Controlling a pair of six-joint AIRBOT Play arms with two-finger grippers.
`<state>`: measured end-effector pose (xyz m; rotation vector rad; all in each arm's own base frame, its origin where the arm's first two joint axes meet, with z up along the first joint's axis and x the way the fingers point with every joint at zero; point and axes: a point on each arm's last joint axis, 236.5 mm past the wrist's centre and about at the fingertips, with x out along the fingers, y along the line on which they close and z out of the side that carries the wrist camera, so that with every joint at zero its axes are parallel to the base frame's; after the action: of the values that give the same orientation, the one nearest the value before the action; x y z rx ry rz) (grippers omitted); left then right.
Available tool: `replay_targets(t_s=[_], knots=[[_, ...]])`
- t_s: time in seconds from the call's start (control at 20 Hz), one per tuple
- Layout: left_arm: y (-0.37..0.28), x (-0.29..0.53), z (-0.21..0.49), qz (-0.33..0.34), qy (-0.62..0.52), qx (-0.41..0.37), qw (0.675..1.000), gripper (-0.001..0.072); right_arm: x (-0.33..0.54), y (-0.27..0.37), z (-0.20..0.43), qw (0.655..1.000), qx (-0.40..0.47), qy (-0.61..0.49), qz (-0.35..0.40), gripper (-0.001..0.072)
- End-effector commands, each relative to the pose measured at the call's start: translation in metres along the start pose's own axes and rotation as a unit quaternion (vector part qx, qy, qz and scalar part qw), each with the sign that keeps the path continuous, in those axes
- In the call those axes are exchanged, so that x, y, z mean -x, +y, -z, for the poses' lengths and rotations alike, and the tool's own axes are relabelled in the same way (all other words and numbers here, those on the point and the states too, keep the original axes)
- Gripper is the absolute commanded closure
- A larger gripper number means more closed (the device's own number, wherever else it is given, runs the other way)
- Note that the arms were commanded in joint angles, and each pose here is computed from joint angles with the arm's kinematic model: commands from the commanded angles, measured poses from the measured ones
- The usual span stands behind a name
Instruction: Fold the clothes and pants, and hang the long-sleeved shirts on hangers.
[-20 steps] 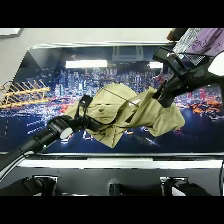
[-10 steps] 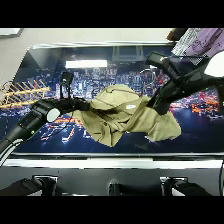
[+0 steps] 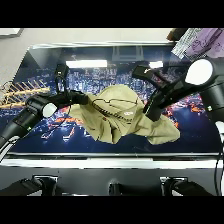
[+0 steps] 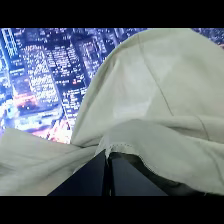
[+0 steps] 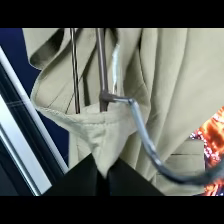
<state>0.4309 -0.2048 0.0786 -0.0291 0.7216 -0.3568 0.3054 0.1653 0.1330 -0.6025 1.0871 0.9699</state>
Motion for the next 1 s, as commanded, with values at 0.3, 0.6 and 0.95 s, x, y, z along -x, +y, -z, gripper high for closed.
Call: replay_targets(t_s=[0.3,0.6,0.95], knots=[[-0.014,0.005,-0.002,0.010,0.005,-0.009,1.000,0.0691,-0.038,-0.036,-0.003,0.998,-0.041,-0.019,0.054,0.0692],[-0.020,0.012,-0.023,0.016,-0.019,-0.011,1.000,0.0691,-0.062,-0.006,-0.023,0.999,-0.013,-0.009,0.027,0.0692],[-0.028,0.054,-0.086,0.021,-0.070,-0.015,0.997,0.0691,-0.075,-0.007,-0.025,0.996,-0.066,0.014,0.059,0.0692]])
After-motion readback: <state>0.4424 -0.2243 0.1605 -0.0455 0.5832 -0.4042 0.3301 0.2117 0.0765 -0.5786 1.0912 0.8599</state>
